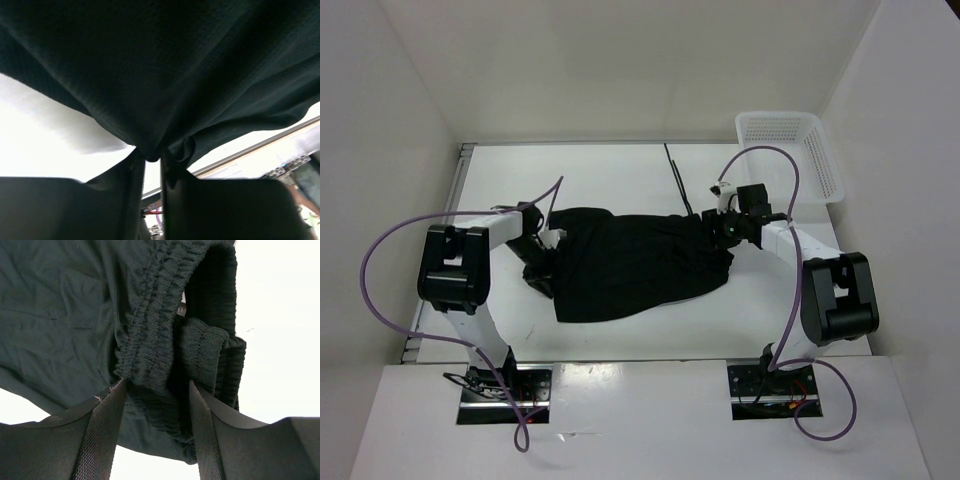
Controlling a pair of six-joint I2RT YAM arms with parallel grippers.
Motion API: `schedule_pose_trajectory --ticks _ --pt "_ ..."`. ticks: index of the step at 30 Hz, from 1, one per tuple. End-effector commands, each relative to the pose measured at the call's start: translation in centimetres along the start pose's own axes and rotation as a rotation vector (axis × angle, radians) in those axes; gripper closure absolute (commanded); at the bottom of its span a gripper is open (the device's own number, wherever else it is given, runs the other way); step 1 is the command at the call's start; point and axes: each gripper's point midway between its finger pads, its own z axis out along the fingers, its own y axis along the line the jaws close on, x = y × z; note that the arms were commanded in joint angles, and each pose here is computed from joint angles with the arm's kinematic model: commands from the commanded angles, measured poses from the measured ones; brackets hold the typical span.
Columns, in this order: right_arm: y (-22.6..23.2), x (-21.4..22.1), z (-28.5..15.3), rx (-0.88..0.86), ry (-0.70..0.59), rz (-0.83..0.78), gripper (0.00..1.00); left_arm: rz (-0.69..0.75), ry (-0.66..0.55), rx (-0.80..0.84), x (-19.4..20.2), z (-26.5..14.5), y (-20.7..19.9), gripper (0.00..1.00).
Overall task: Fold and stack the shorts
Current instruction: Fold the shorts
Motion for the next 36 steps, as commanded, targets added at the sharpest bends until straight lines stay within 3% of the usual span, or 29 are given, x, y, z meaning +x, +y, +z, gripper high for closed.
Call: schedule_pose_trajectory --ticks 1,5,18,20,29,33,36 --pt "-0.3 -2.1 0.3 0.02 -0.069 -0.045 0.41 -0.003 0.001 0.001 -0.5 0.3 0.3 0.78" --pt "-0.3 -2.1 0.5 0.003 -0.069 -0.082 0.45 0.006 -0.02 0.009 -1.3 -0.1 0.0 0.88" --pt "2.1 -5.4 0.7 -0.081 -0.133 -0.222 0.48 0.036 -0.098 -0.075 -2.8 -3.6 0.1 0.91" --pt "2.8 -5.0 1.2 -0.097 -0.119 -0.232 0.53 0.033 -0.09 -0.075 -2.6 -3.6 0.1 0.91" --pt "2.4 -2.1 2.4 -0.055 -0.068 -0.222 1.0 0.033 -0.089 -0.084 -2.6 -3.6 0.3 0.83" --pt "3.0 -3.9 1.6 -0.07 -0.088 -0.277 1.0 0.035 -0.096 -0.106 -2.6 -3.8 0.5 0.9" --pt "0.9 -9.0 -0.3 -0.029 -0.179 -0.285 1.0 0.042 -0.151 -0.151 -4.0 -6.3 0.7 0.92"
